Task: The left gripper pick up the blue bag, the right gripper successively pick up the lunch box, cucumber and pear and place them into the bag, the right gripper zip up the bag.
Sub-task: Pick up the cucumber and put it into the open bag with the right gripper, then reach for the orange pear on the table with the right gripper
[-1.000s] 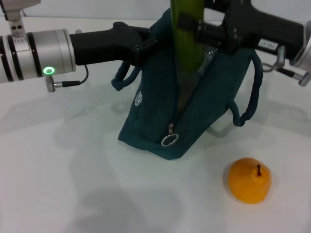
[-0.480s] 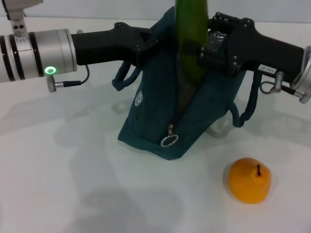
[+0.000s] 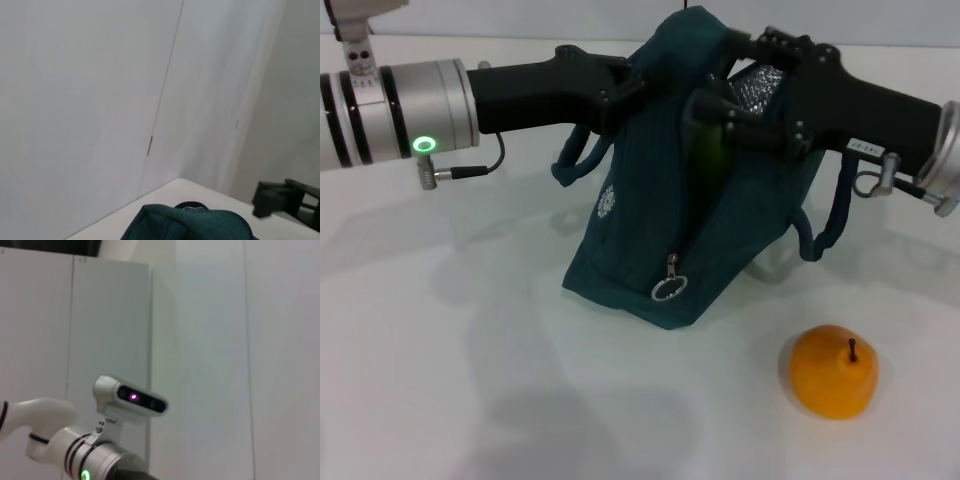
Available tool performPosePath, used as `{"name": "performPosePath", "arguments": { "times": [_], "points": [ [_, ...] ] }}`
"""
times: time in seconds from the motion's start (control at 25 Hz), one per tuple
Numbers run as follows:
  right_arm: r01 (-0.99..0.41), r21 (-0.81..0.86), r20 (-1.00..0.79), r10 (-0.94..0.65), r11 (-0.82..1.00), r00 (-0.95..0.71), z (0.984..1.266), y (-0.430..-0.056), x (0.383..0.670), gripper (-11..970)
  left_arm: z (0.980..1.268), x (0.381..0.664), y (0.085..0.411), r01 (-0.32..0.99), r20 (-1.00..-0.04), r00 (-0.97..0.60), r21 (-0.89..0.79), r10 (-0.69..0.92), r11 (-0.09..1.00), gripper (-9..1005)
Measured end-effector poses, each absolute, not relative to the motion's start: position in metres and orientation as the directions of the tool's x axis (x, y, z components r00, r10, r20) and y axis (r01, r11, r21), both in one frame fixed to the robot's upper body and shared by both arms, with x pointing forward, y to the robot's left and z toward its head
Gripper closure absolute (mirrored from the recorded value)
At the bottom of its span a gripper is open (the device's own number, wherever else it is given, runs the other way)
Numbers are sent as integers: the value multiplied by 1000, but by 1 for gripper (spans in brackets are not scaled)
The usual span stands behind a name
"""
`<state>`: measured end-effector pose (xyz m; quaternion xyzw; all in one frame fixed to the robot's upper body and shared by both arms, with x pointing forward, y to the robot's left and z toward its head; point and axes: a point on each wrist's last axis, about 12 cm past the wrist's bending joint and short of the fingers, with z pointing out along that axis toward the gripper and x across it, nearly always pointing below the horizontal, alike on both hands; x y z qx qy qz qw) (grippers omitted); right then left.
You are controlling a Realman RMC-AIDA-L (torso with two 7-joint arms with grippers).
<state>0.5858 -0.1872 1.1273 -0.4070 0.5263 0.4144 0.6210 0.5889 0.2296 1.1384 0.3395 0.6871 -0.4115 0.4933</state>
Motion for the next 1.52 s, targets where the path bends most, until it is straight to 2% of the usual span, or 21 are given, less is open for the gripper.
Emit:
{"name": "performPosePath", "arguments": {
  "times": [0.2, 0.4, 0.64, 0.92, 1.28, 1.52],
  "points": [
    [-929, -73, -985, 122, 364, 125, 1128, -196, 582, 191, 1137, 588, 231, 869, -956, -287, -235, 56, 436, 955],
    [-936, -107, -985, 94, 336, 147, 1132, -223, 568, 91, 1135, 587, 233, 864, -955, -292, -241, 51, 442, 954],
    [-972, -142, -990, -19, 189, 141, 1132, -278, 527, 101, 1133, 586, 235, 860, -954, -297, -244, 51, 448, 954],
    [-983, -70, -995, -78, 171, 58, 1112, -315, 495, 141, 1132, 586, 235, 859, -954, -296, -241, 53, 452, 954],
    [-980, 40, -990, -124, 195, -65, 1077, -306, 479, 207, 1132, 587, 231, 863, -954, -294, -237, 62, 446, 954],
    [-971, 54, -985, -150, 235, -91, 1066, -303, 477, 250, 1128, 586, 229, 864, -951, -302, -245, 64, 440, 954]
  ]
}}
